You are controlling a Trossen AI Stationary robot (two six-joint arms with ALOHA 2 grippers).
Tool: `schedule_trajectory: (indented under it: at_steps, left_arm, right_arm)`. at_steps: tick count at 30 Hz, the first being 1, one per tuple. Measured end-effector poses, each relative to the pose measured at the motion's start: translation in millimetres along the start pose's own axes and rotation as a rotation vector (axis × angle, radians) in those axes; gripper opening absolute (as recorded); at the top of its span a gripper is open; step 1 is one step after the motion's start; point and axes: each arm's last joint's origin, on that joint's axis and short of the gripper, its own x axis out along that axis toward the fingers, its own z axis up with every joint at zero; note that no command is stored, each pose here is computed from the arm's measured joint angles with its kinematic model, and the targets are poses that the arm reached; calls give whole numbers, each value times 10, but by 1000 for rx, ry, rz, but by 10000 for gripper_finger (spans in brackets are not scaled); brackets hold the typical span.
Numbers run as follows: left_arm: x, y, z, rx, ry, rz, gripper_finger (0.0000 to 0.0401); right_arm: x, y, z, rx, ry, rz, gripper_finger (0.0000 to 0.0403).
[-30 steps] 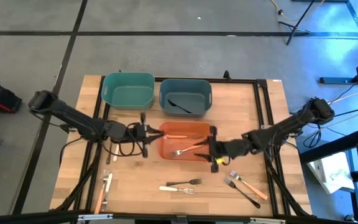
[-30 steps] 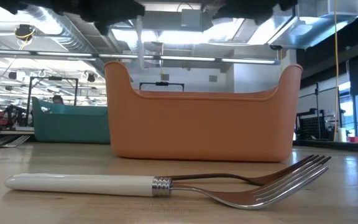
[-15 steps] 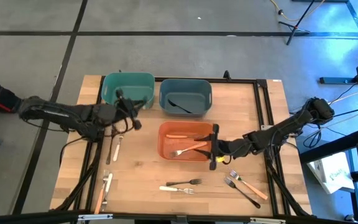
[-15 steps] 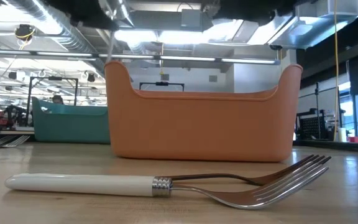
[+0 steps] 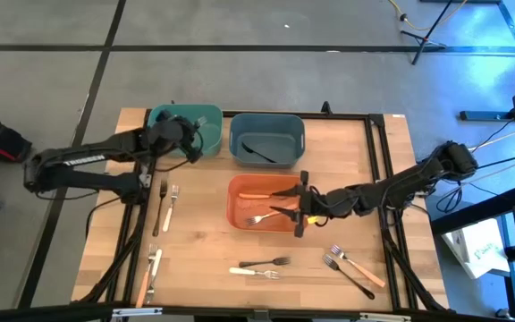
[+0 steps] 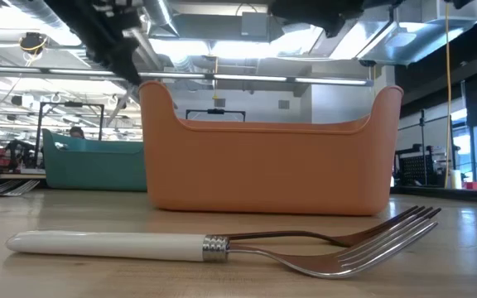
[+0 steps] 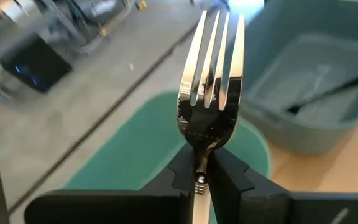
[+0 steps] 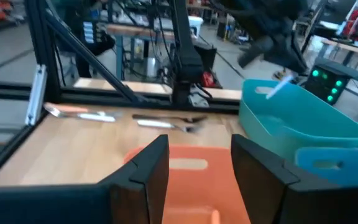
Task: Sort silverware by color (type)
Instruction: Put the white fork into the green bin
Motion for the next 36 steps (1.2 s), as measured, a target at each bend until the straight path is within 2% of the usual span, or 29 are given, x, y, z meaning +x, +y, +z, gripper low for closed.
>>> schedule_trajectory:
  at_steps: [6, 8, 11, 27, 31, 36]
  left_arm:
    - [208, 71, -101, 22, 158, 57, 27]
    - [261, 74, -121, 26, 193, 45, 27]
    - [348, 73, -135, 31, 227, 12, 27]
    - [604, 170, -215, 136, 350, 53, 27]
    - [648, 161, -251, 188, 391, 22, 27]
    - [698, 165, -287, 192, 425, -36, 27]
  right_arm:
    - [115, 81, -47, -10, -78, 74, 161]
    - [129, 91, -60, -14, -83, 83, 161]
    - [132, 94, -61, -14, -85, 83, 161]
    - [134, 95, -84, -23, -63, 85, 161]
    - [134, 95, -85, -23, -62, 85, 161]
    - [134, 95, -85, -24, -62, 85, 161]
